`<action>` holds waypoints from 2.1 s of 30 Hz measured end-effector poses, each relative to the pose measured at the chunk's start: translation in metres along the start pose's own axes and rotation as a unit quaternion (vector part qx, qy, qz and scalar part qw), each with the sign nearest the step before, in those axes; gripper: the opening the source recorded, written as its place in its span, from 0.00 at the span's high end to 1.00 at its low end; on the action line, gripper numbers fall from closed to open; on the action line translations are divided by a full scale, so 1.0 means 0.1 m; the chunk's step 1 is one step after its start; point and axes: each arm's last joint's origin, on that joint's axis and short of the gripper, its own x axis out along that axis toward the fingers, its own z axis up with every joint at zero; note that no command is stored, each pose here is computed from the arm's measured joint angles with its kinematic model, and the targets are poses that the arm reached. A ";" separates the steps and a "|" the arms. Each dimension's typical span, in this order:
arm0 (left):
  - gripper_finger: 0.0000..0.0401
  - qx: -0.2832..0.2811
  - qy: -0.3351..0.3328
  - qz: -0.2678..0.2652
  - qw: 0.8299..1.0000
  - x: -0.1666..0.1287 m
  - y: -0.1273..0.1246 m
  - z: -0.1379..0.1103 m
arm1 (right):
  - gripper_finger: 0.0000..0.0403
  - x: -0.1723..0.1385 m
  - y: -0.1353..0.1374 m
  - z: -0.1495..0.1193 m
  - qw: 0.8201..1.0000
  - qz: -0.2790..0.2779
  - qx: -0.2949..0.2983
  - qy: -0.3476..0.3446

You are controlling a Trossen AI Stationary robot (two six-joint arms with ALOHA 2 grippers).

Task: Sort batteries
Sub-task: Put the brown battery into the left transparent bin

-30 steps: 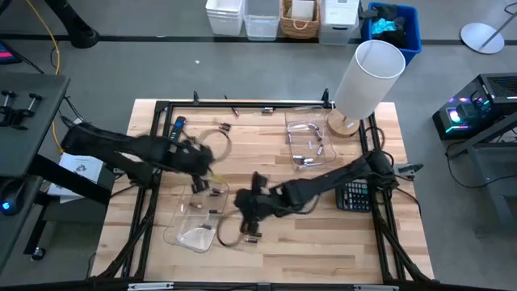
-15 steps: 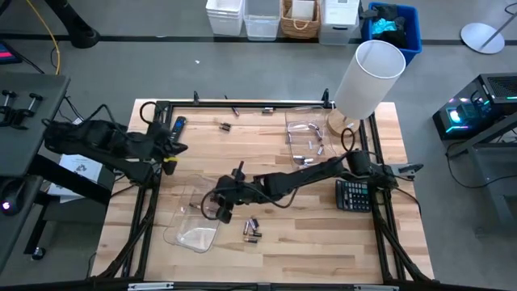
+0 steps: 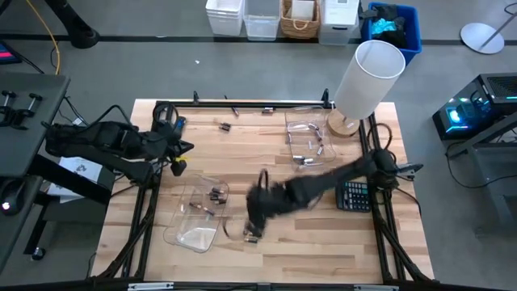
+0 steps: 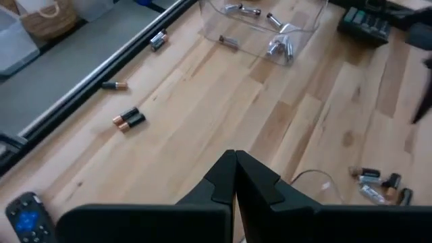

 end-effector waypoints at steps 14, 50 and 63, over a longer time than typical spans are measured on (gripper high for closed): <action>1.00 -0.012 -0.016 -0.014 1.000 0.03 0.00 0.07 | 0.49 1.03 -0.14 -0.22 0.979 -0.092 0.174 0.059; 1.00 -0.034 -0.030 -0.034 0.998 0.03 -0.03 0.11 | 0.64 1.24 -0.09 -0.63 0.935 -0.179 0.294 0.087; 1.00 -0.034 -0.032 -0.033 0.998 0.03 -0.03 0.11 | 0.92 0.74 0.03 -0.27 0.977 -0.133 0.169 -0.009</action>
